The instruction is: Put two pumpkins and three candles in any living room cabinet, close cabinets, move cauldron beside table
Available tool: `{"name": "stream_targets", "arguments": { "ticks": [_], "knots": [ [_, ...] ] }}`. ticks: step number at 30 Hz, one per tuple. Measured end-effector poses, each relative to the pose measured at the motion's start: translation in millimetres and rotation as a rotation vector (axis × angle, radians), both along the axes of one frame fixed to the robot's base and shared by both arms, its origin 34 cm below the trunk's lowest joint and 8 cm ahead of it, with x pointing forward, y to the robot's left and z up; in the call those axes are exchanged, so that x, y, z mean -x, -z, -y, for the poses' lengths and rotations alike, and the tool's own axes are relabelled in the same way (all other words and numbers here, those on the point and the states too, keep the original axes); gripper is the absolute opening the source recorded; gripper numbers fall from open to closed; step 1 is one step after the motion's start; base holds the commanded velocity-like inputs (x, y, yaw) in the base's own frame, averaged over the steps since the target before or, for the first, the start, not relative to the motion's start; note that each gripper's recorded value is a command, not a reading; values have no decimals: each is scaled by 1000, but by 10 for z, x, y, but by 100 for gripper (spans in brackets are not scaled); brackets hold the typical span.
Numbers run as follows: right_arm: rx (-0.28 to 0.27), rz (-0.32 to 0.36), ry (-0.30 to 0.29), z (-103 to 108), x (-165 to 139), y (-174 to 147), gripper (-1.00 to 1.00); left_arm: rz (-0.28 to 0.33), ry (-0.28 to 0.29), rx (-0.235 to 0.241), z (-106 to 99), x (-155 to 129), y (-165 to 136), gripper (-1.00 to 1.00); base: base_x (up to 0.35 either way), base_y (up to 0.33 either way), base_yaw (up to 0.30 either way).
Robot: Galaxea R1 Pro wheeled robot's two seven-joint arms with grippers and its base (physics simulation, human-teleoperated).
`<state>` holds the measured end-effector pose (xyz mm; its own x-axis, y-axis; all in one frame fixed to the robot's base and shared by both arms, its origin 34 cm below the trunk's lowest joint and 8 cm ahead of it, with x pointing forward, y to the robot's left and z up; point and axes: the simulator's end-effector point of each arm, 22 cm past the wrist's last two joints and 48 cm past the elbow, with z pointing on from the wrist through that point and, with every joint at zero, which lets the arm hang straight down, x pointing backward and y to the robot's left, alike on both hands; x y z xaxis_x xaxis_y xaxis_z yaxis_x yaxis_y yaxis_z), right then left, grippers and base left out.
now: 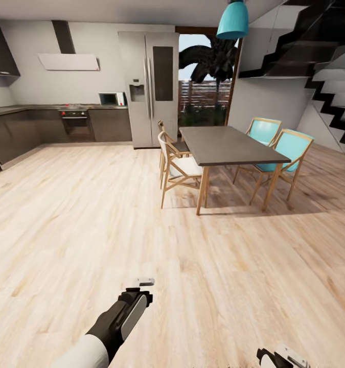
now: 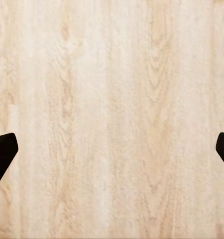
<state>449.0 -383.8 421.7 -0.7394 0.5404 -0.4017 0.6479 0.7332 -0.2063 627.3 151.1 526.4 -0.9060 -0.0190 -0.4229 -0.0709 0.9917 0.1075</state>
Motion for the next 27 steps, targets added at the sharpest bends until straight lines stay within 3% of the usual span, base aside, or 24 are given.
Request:
{"name": "stream_targets", "arguments": {
  "ticks": [17, 27],
  "knots": [
    [4, -10, 15, 29, 70, 49, 100, -14, 8, 4, 51, 37, 64, 100, 0, 0, -253],
    [4, -56, 21, 21, 268, 154, 100, -22, 35, -3, 129, 71, 113, 100, 0, 0, -214]
  ]
}}
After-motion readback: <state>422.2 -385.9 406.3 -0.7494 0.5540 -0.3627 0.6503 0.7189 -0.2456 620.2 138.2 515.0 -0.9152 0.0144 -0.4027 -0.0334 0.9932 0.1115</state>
